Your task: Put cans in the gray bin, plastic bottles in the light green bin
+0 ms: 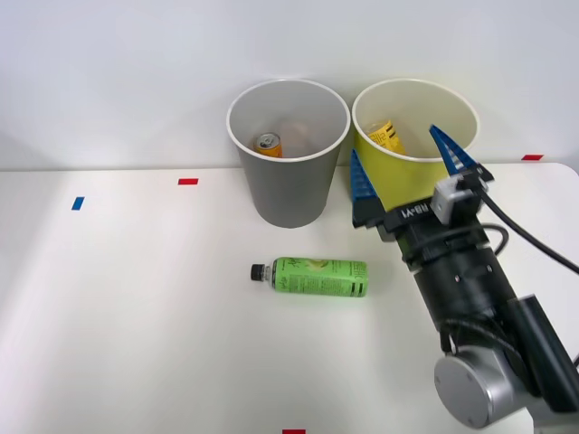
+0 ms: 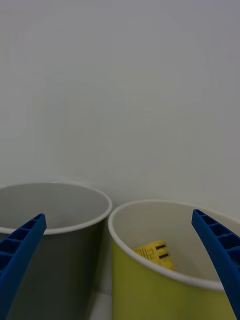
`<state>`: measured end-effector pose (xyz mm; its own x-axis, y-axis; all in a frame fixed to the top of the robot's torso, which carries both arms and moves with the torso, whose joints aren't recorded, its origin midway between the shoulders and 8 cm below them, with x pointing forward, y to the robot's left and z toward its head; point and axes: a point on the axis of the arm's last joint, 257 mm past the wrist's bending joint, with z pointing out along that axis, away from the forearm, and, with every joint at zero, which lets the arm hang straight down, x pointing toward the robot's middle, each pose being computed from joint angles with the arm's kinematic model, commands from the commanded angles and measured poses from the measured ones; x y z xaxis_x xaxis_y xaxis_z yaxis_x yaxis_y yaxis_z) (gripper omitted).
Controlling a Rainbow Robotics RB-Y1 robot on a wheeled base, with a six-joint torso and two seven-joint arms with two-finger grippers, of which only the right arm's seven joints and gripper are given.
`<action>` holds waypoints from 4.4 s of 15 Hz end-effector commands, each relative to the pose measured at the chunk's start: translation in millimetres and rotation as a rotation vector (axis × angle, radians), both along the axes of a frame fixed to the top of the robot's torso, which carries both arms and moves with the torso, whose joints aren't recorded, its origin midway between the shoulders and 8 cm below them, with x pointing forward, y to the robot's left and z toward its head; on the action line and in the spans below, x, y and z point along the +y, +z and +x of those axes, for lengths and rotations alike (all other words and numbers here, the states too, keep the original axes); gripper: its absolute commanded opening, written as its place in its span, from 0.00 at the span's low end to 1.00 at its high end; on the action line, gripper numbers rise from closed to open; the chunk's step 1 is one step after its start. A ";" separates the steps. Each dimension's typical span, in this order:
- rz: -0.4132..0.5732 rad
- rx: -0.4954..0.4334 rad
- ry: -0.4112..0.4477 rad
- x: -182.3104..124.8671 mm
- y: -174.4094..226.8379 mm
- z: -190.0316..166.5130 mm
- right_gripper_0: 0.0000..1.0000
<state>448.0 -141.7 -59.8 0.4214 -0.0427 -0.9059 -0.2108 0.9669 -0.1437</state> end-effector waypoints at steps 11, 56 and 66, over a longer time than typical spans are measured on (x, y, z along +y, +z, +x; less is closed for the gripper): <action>0.076 0.222 -0.197 -69.1 -123.6 -105.2 1.00; -0.141 0.366 -0.209 -57.1 -223.9 -224.8 1.00; -0.141 0.366 -0.209 -57.1 -223.9 -224.8 1.00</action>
<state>223.2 -198.8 -283.7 0.0428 -0.2272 -0.9729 -0.0742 0.9704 -0.2299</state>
